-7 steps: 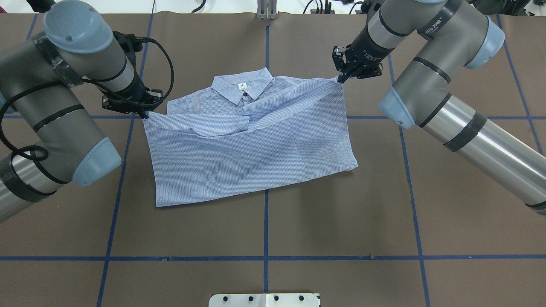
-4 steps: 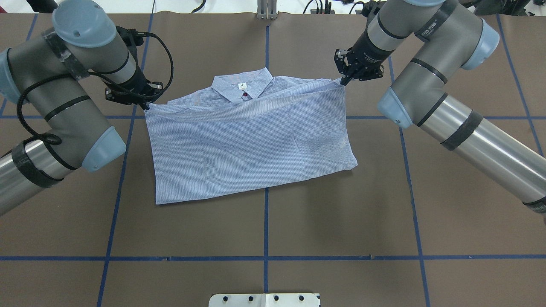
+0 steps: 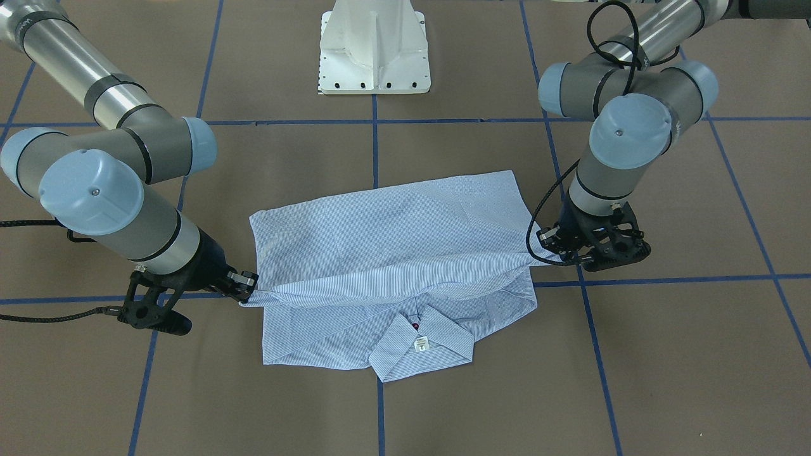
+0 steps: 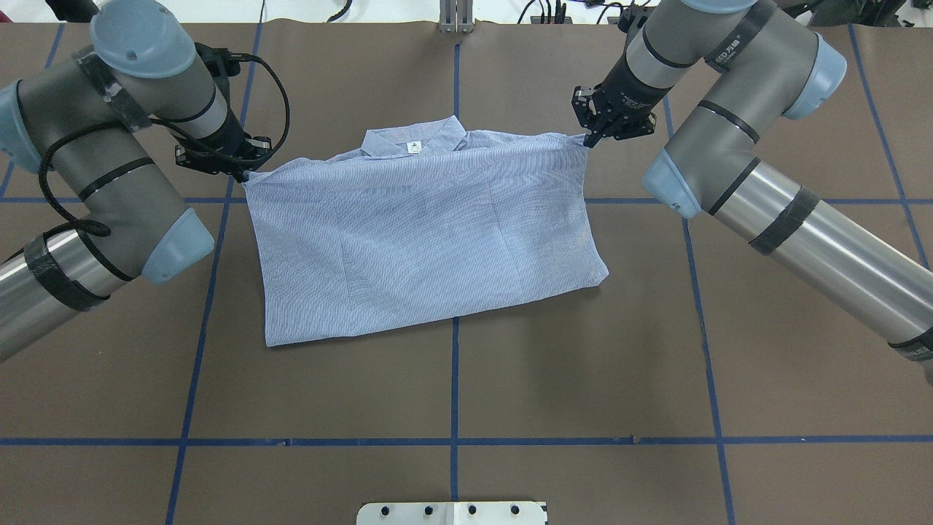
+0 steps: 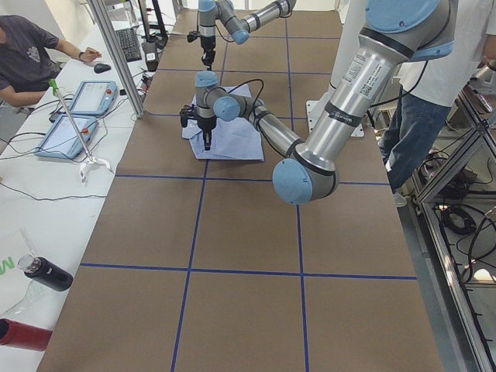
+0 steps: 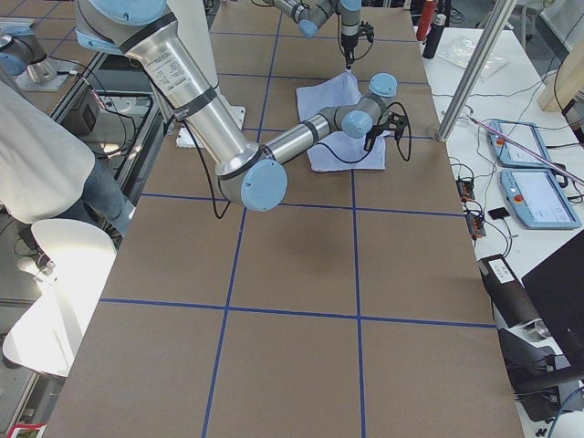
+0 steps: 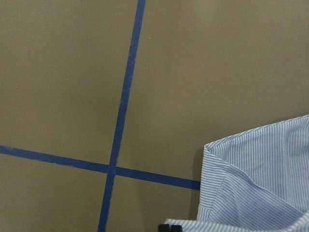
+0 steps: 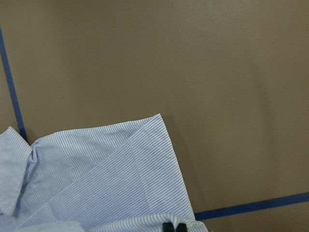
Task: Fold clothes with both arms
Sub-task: 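Lay the hem beside the collar and open both grippers, then move the right gripper down to the folded edge nearest the robot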
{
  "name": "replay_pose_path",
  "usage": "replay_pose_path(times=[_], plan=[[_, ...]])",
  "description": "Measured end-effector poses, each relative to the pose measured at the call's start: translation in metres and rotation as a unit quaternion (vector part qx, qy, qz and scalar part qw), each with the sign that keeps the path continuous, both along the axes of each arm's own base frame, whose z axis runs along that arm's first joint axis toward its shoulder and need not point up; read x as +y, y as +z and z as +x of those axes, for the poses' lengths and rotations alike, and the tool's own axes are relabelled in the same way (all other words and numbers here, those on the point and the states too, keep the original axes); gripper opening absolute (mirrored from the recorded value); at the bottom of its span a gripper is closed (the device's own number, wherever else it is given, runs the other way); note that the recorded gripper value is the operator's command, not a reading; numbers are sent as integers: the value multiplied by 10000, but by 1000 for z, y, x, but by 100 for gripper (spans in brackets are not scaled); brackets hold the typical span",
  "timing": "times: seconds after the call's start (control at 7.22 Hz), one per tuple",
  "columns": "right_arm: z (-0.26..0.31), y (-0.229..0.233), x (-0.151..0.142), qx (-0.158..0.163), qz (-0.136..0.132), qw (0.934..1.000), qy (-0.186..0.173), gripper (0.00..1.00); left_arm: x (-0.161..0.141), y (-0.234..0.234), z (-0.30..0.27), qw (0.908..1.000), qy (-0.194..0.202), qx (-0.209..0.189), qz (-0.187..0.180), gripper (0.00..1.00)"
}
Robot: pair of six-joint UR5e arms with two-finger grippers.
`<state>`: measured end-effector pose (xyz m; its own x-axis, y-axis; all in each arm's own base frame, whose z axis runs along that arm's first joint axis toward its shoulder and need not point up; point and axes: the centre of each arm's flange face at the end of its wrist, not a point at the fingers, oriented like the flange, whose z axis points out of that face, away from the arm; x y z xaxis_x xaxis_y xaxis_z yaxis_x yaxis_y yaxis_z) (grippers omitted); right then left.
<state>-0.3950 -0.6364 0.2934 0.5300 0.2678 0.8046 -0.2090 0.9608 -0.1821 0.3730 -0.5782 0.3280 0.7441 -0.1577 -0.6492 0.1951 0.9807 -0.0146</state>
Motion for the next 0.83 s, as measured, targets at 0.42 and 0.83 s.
replay_pose_path(times=[0.42, 0.83], plan=[[-7, -11, -5, 76, 127, 9998, 102, 100, -1, -1, 0, 10000, -14, 15, 27, 99], [-12, -4, -10, 194, 226, 9995, 58, 100, -6, -6, -10, 9999, -95, 50, 96, 99]])
